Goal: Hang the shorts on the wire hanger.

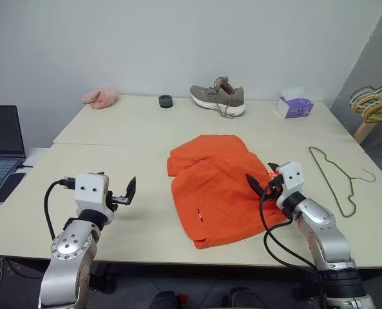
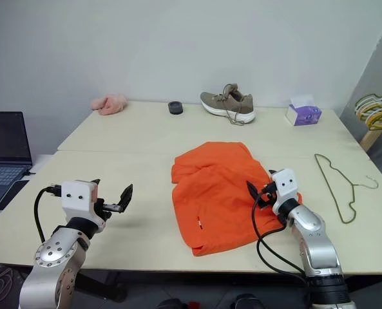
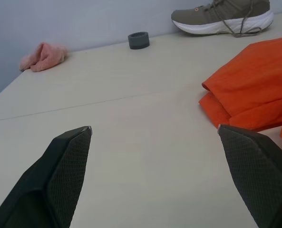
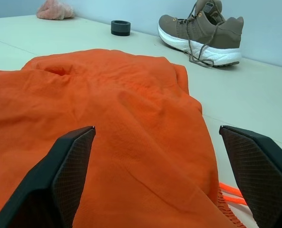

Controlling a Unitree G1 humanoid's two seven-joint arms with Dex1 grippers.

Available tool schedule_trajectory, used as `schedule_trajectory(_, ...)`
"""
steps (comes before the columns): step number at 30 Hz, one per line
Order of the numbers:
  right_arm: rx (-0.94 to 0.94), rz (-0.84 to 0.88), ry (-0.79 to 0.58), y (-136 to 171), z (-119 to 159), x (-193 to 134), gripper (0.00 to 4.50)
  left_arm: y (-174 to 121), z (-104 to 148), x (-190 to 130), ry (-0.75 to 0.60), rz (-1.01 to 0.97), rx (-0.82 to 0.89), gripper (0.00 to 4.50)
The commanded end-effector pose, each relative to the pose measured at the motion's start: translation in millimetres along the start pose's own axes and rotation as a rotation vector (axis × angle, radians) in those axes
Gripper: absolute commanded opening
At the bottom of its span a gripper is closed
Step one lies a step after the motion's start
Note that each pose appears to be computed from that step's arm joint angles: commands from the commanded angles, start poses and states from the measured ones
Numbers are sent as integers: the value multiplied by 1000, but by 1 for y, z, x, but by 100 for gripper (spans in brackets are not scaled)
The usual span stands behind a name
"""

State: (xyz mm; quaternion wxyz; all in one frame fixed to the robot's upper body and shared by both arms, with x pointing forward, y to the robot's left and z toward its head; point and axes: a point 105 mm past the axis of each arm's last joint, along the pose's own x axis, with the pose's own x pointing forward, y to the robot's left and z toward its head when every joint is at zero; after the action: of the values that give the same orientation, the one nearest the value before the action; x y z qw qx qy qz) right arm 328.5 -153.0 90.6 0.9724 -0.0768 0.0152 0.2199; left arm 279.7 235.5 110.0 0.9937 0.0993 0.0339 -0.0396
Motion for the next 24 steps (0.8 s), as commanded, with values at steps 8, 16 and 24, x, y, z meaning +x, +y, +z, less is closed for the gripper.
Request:
schedule_trajectory(8, -40, -12, -65, -4, 16, -3, 446, -8, 11, 0, -36, -48, 23, 450)
schedule_trajectory(16, -76, 31, -73, -1, 20, -4, 446, -17, 11, -4, -46, -124, 35, 450)
schedule_trajectory(24, -106, 77, -80, -1, 23, -6, 446, -56, 13, -17, -49, -403, -55, 450)
